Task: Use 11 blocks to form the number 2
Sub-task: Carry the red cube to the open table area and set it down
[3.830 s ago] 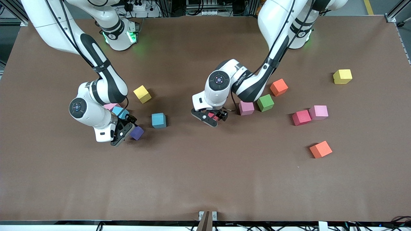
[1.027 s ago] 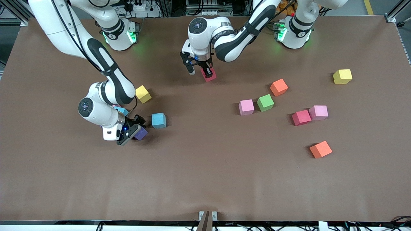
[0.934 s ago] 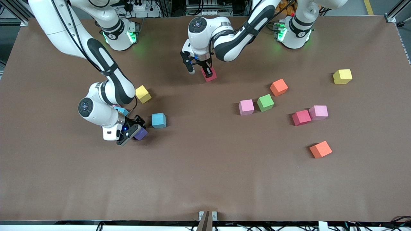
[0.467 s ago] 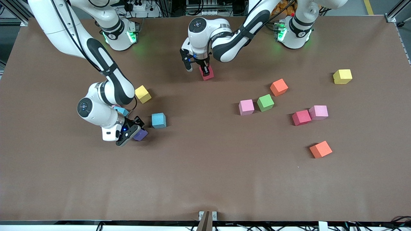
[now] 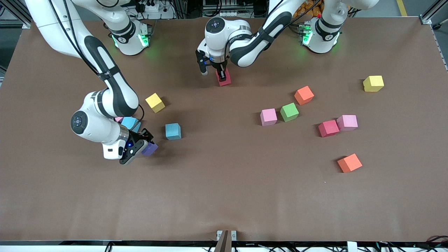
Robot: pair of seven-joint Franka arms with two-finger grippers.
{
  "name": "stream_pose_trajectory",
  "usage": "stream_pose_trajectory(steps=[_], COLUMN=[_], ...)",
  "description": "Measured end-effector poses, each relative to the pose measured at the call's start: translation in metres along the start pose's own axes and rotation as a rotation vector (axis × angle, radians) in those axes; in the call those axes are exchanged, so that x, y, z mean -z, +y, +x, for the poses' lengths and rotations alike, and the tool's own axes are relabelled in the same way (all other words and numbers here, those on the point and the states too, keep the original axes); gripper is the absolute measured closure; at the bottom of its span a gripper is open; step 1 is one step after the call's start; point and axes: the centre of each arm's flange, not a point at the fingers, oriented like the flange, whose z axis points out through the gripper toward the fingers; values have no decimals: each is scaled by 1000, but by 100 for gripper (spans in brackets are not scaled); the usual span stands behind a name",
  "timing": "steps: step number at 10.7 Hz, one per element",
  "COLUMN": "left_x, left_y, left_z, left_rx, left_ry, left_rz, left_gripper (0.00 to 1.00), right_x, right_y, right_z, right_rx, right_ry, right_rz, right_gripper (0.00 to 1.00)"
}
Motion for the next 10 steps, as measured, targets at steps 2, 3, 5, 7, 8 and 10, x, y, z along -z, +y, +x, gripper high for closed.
stream_pose_trajectory(steps=[2,3,5,7,8,10], left_x=[0,0,1,0,-1,-3], left_y=[6,8,11,12,12,13], left_z=[0,0,-2,-5,-7,-8], left_rx=[-66,-107,-150,-154,-155,-157], left_ry=[0,0,2,-2,-5,-10], left_rz=[-4,-7,-20,-27,-28,-30], left_gripper=[46,46,46,46,46,46], right_x=[6,9,12,16,18,19], right_y=[-4,-5,-5,-7,-8,-8], right_z=[2,2,5,8,9,11], right_rx=[-28,-34,-47,-67,-72,-74], right_ry=[-4,-7,-13,-20,-20,-21], right_rz=[6,9,15,19,20,21], right_gripper=[44,44,44,44,44,44])
